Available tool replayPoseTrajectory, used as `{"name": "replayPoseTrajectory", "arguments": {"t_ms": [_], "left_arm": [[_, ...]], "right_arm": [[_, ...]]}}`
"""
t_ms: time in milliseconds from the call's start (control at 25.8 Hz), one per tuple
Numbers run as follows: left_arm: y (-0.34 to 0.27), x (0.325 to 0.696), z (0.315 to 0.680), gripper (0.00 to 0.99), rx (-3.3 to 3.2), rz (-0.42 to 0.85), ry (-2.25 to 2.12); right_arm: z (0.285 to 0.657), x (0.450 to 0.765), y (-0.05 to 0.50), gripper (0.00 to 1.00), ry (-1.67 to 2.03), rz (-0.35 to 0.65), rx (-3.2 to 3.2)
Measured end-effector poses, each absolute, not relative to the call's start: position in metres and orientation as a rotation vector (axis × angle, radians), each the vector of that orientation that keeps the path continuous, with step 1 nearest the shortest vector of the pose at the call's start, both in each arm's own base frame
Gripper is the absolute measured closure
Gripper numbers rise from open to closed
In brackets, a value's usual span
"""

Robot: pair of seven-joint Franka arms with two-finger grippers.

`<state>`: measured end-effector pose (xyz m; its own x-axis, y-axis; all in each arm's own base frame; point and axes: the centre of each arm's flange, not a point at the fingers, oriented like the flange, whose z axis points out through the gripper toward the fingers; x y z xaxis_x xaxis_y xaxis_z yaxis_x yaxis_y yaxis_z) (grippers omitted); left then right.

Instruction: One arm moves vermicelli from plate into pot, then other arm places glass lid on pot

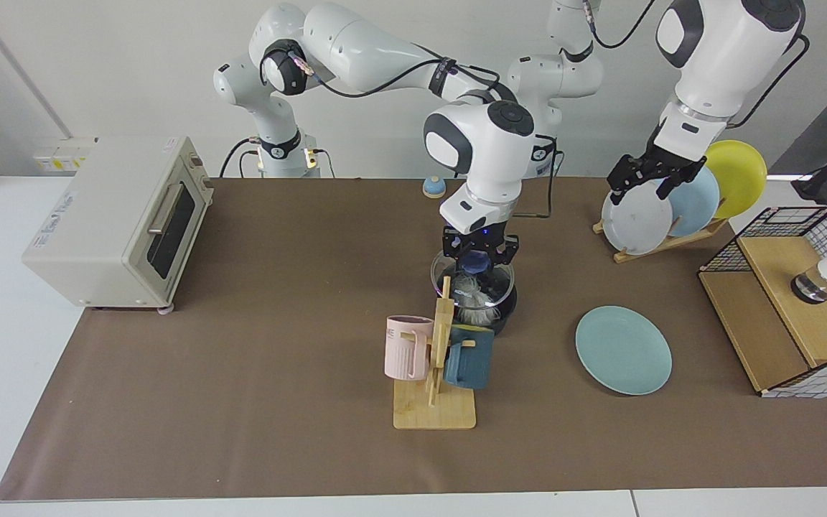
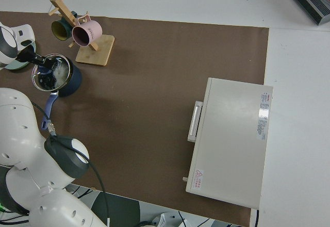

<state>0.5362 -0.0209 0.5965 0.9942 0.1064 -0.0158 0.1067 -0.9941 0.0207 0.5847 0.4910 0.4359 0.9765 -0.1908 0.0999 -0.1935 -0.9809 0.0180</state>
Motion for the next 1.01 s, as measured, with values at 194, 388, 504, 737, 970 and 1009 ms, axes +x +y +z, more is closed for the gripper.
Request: {"name": "replayPoseTrajectory", "arguments": {"t_ms": [194,388,504,737,970,1009], "left_arm": [[-0.021,0.536,0.597,0.0,3.115,-0.022,0.167],[-0.021,0.536,0.598,0.0,3.115,-0.019,0.167],[-0.021,0.536,0.598,0.0,3.115,-0.019,0.167],[-0.021,0.535,0.598,0.0,3.115,-0.018,0.166],[-0.021,0.535,0.599,0.0,3.115,-0.016,0.166],[-0.021,0.535,0.599,0.0,3.115,-0.016,0.166]], "right_arm": [[0.418,0.591,0.496,0.35,-0.289,0.173,3.105],[0.41,0.592,0.497,0.35,-0.284,0.171,3.103],[0.41,0.592,0.498,0.35,-0.282,0.172,3.104],[0.41,0.591,0.499,0.35,-0.277,0.17,3.106],[0.408,0.593,0.5,0.35,-0.277,0.179,3.111],[0.408,0.593,0.5,0.35,-0.278,0.184,3.114]]}}
